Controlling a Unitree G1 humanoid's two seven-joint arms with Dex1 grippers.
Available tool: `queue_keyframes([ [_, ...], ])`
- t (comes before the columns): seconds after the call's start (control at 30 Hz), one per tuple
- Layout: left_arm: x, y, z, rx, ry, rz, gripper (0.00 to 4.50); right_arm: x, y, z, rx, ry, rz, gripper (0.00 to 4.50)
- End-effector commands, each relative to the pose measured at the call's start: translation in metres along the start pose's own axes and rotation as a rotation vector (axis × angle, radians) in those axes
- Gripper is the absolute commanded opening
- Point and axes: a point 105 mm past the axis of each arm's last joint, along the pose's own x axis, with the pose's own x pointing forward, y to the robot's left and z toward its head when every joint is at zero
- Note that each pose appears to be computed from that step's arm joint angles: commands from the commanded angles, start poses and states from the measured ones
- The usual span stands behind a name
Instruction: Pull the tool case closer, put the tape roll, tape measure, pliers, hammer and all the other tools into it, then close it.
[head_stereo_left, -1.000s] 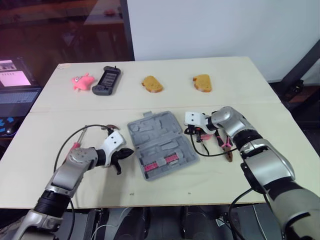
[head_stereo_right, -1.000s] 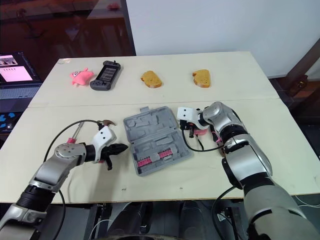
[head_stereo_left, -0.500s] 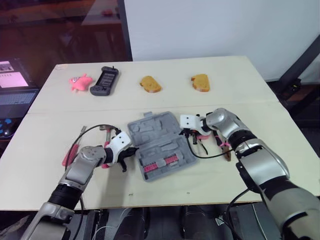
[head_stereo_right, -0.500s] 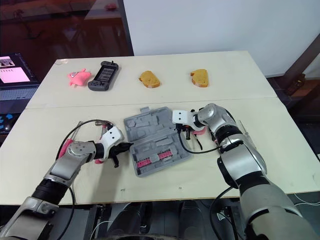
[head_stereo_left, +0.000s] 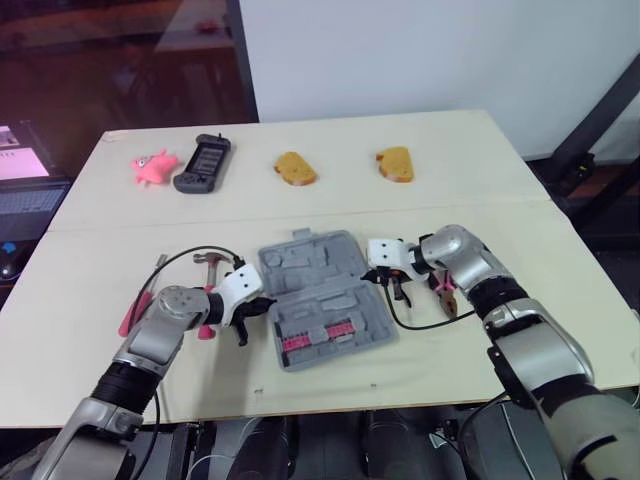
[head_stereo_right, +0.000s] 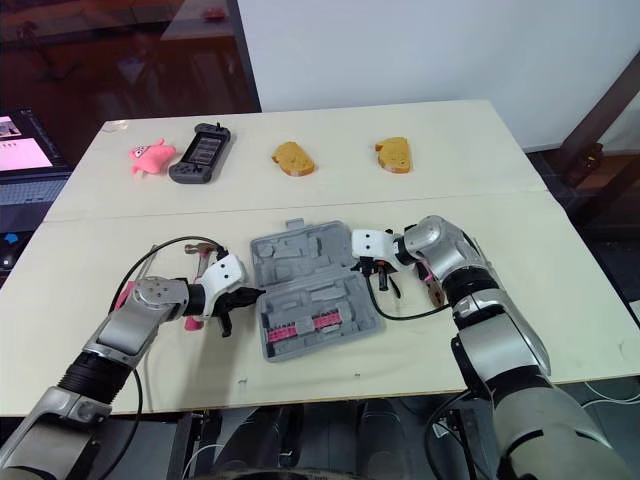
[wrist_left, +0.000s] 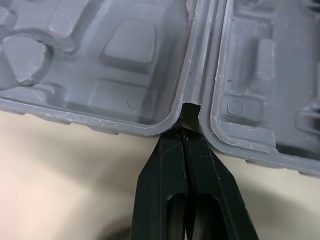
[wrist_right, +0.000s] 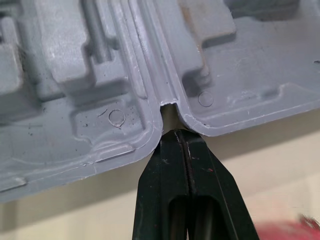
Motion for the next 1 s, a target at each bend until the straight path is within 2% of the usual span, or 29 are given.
queue_keyframes([
  [0.03,-0.001,0.0,0.013,0.043,-0.029,-0.032,0.0,-0.001,0.004,0.02,-0.01,-0.079,0.0,0.03],
  [0.5,-0.011,-0.012,-0.001,0.023,-0.001,-0.043,0.0,0.003,0.043,0.021,0.089,-0.143,0.045,0.03],
  [1.0,-0.023,-0.018,-0.007,-0.002,0.015,-0.014,0.0,0.006,0.057,0.024,0.145,-0.162,0.022,0.03],
])
